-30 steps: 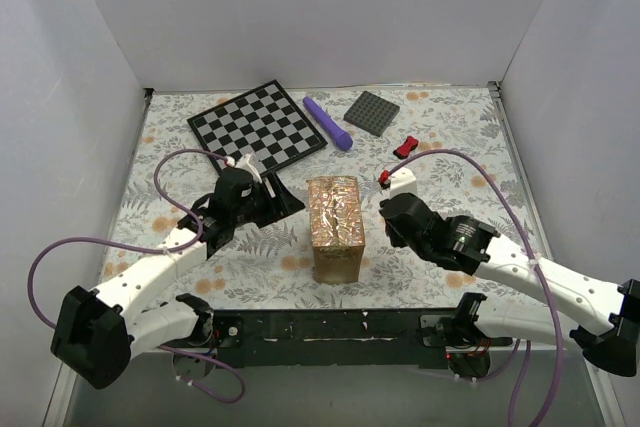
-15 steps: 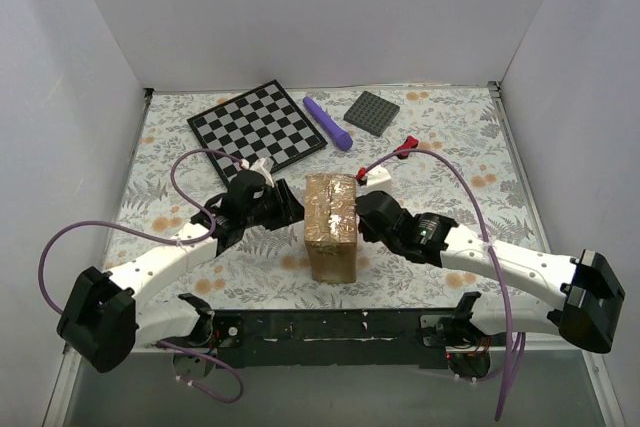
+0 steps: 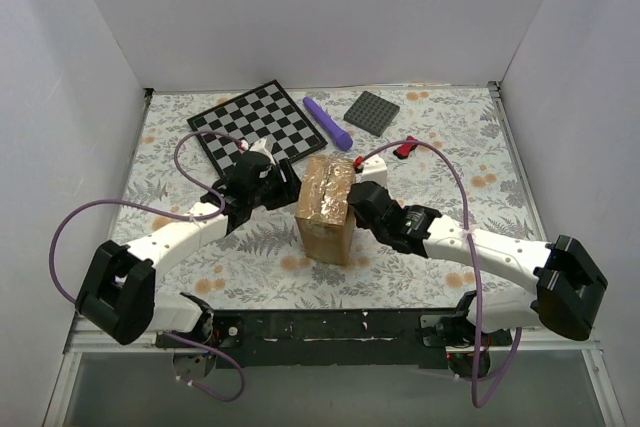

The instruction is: Unpack the express box

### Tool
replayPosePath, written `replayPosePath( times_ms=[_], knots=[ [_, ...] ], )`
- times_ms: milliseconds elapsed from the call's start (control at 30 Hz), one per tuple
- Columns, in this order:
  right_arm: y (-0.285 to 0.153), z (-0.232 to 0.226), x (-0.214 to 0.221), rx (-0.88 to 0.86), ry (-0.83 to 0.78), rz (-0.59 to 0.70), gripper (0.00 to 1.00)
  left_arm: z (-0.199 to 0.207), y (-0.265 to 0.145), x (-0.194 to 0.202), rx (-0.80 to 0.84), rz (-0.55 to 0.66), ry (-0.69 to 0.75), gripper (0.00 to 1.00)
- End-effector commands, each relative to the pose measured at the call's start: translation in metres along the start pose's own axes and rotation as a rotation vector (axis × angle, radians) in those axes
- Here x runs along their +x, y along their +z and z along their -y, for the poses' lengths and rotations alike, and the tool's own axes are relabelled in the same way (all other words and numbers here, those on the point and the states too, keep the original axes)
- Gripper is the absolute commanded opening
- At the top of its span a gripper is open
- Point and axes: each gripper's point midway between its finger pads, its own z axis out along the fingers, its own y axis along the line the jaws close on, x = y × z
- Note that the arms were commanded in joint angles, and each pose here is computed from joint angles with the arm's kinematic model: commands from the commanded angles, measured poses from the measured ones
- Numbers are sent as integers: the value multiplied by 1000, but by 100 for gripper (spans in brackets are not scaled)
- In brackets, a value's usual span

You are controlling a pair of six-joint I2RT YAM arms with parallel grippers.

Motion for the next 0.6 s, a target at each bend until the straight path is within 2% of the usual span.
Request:
replayPosePath(
  times_ms=[0,100,167,333,433,567],
  knots=[
    [1,-13,-44,-48,101,119,1,43,0,-45,92,103,43,59],
    [-9,2,-47,-20,108,126,1,32,-4,-56,2,146,22,69],
    [-15,15,-45,21,96,117,1,14,-13,-68,-88,215,-5,76],
    [-42,45,-49,99,69,121,1,-4,-45,-95,-159,346,-46,82],
    [-63,61,-62,129,65,154,1,0,-65,-109,-127,393,-44,82],
    [-93,68,-95,93,52,242,1,43,-93,-113,94,405,18,82]
  ],
)
